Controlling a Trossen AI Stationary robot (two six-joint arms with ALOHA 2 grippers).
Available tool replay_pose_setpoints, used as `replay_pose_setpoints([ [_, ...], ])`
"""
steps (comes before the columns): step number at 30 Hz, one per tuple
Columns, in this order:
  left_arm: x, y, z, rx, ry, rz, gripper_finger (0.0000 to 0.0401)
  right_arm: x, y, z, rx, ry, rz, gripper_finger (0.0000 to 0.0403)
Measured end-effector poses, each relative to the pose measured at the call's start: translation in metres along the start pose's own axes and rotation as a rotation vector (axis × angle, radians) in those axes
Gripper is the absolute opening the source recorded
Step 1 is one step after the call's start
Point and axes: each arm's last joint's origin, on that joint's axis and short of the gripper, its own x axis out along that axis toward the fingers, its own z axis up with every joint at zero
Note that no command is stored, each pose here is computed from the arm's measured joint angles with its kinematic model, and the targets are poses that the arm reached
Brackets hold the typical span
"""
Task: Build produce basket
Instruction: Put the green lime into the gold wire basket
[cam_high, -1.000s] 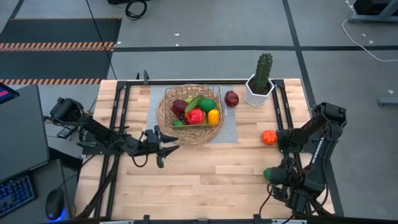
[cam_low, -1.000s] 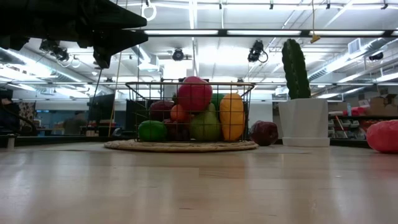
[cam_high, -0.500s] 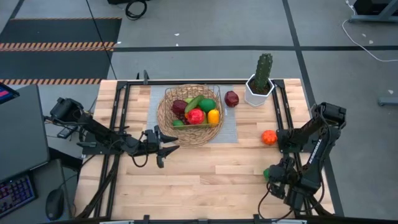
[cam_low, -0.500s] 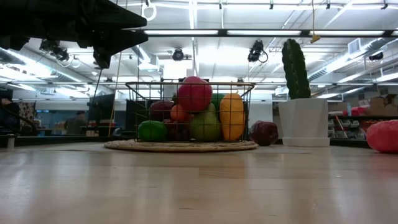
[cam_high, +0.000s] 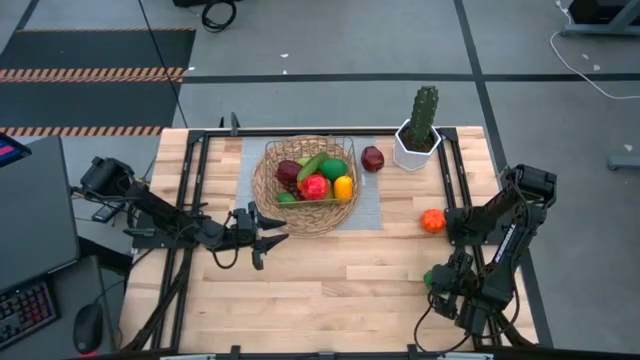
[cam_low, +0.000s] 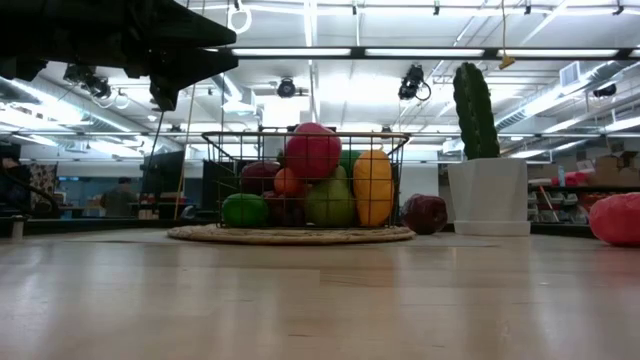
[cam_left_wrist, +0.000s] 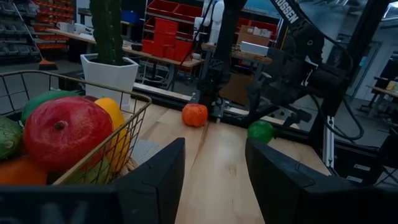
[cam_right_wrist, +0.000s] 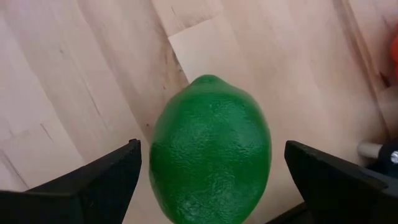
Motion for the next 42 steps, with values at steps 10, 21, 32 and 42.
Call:
replay_pose_setpoints([
  [10, 0.000, 0.000, 0.000, -0.001, 0.000, 0.000, 0.0176, 0.002, 0.001, -0.001, 0.003, 0.004, 0.012, 0.0372],
  [21, 0.000, 0.000, 0.000, -0.001, 0.000, 0.000, 0.0173, 0.002, 0.001, -0.001, 0.004, 0.005, 0.014, 0.0345],
  [32, 0.000, 0.000, 0.000, -0.001, 0.000, 0.000, 0.0173, -0.006, 0.004, 0.002, 0.011, 0.029, 0.023, 0.0344],
  [42, 0.000, 0.000, 0.000, -0.002, -0.001, 0.000, 0.0172, -0.029, 0.013, 0.019, 0.006, -0.073, 0.033, 0.0344],
])
